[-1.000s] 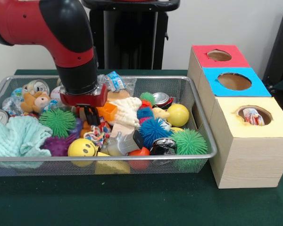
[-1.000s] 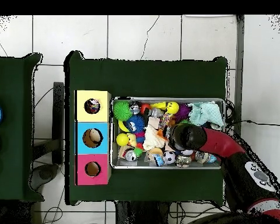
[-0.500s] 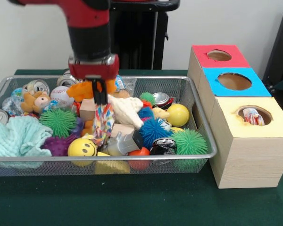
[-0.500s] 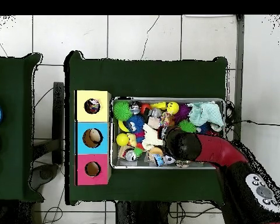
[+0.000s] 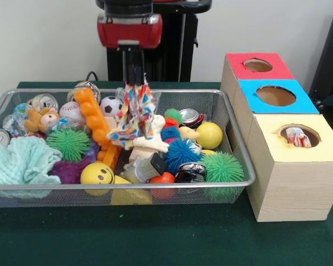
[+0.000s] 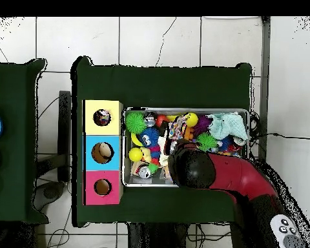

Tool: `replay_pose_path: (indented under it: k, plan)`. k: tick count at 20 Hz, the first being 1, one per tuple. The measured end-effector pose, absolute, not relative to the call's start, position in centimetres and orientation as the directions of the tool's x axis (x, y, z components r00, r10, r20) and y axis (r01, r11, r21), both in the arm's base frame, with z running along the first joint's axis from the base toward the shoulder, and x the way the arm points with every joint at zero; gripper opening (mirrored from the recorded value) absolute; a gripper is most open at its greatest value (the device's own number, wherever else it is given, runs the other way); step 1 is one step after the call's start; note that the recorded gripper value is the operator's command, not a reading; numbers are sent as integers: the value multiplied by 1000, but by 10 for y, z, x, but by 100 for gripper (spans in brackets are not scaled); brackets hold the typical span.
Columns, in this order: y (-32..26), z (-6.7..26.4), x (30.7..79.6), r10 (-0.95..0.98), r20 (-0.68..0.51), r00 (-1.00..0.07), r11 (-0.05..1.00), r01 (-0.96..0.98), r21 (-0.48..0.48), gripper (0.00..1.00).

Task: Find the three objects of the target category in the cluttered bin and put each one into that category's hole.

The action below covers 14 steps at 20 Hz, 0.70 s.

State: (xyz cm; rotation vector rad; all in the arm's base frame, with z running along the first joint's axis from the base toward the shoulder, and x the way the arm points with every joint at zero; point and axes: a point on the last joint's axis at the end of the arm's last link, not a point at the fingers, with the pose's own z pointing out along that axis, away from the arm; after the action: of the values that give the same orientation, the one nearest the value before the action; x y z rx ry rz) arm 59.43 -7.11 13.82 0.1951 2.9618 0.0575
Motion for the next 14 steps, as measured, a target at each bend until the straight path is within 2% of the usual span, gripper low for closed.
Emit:
replay_pose_path:
  k: [6, 14]
  plan:
    - [-49, 164, 585, 140, -179, -974, 990, 132, 52, 0]
    - [-2, 179, 570, 108, -177, -978, 994, 103, 39, 0]
